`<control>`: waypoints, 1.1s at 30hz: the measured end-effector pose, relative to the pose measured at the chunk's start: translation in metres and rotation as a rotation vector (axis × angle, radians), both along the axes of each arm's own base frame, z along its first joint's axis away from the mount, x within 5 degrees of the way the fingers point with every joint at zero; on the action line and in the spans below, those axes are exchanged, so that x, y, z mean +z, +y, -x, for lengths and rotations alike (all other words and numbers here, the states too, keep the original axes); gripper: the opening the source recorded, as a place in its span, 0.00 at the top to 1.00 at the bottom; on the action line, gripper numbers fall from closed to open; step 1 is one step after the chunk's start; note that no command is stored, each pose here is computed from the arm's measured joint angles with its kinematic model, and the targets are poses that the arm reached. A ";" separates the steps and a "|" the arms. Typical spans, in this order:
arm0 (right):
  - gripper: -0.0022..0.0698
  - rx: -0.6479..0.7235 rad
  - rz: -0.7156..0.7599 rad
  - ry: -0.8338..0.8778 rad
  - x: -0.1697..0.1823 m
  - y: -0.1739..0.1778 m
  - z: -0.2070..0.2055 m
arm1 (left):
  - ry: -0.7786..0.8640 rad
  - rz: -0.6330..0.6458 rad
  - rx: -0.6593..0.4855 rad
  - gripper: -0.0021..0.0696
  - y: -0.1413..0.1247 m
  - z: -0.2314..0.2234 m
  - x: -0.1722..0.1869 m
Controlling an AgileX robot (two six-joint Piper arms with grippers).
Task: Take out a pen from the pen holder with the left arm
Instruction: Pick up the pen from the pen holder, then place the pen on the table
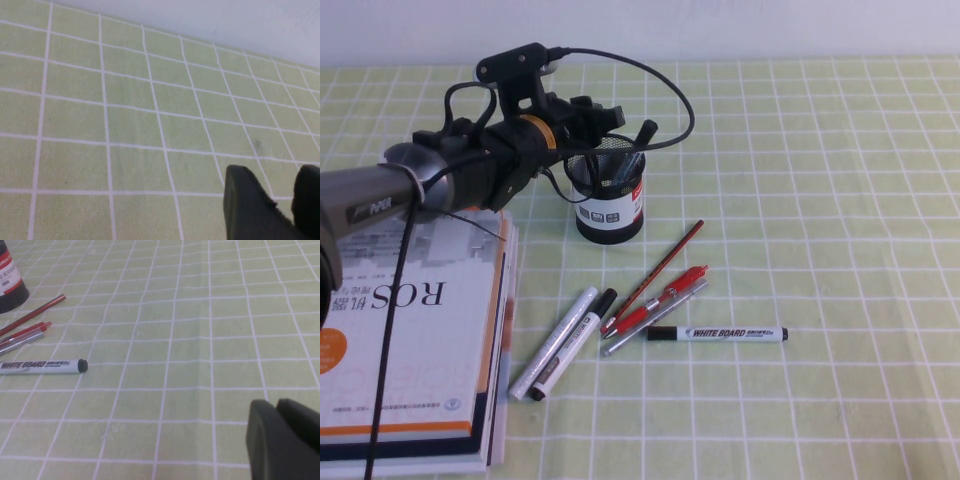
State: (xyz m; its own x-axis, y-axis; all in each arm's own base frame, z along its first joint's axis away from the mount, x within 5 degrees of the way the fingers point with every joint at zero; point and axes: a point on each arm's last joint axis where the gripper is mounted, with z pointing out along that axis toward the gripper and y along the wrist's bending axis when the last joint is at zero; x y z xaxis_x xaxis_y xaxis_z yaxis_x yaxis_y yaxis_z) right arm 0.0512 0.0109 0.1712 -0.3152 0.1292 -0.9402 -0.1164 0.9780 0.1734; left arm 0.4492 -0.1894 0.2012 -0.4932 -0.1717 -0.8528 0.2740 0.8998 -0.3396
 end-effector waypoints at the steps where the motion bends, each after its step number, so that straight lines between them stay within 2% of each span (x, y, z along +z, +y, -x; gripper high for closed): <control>1: 0.99 0.000 0.000 0.000 0.000 0.000 0.000 | -0.001 -0.002 -0.001 0.70 0.000 0.000 0.000; 7: 0.99 0.000 0.000 0.000 0.000 0.000 0.000 | -0.002 0.002 -0.001 0.93 0.000 0.000 0.000; 16: 0.99 0.000 0.000 0.000 0.000 0.000 0.000 | -0.029 0.001 -0.007 0.94 0.001 0.002 0.013; 25: 0.99 0.000 0.000 0.000 0.000 0.000 0.000 | -0.127 -0.102 0.008 0.94 0.016 0.024 0.085; 33: 0.99 0.000 0.000 0.000 0.000 0.000 0.000 | -0.184 -0.197 0.040 0.94 0.024 0.063 0.149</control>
State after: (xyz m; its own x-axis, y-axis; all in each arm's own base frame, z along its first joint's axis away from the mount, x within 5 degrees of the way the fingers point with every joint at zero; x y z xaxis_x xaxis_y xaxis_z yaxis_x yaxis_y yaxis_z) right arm 0.0512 0.0109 0.1712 -0.3152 0.1292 -0.9402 -0.1164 0.9780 0.1734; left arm 0.3858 -0.1651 0.3505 -0.3234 -0.0104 -0.9462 0.2774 0.9550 -0.1053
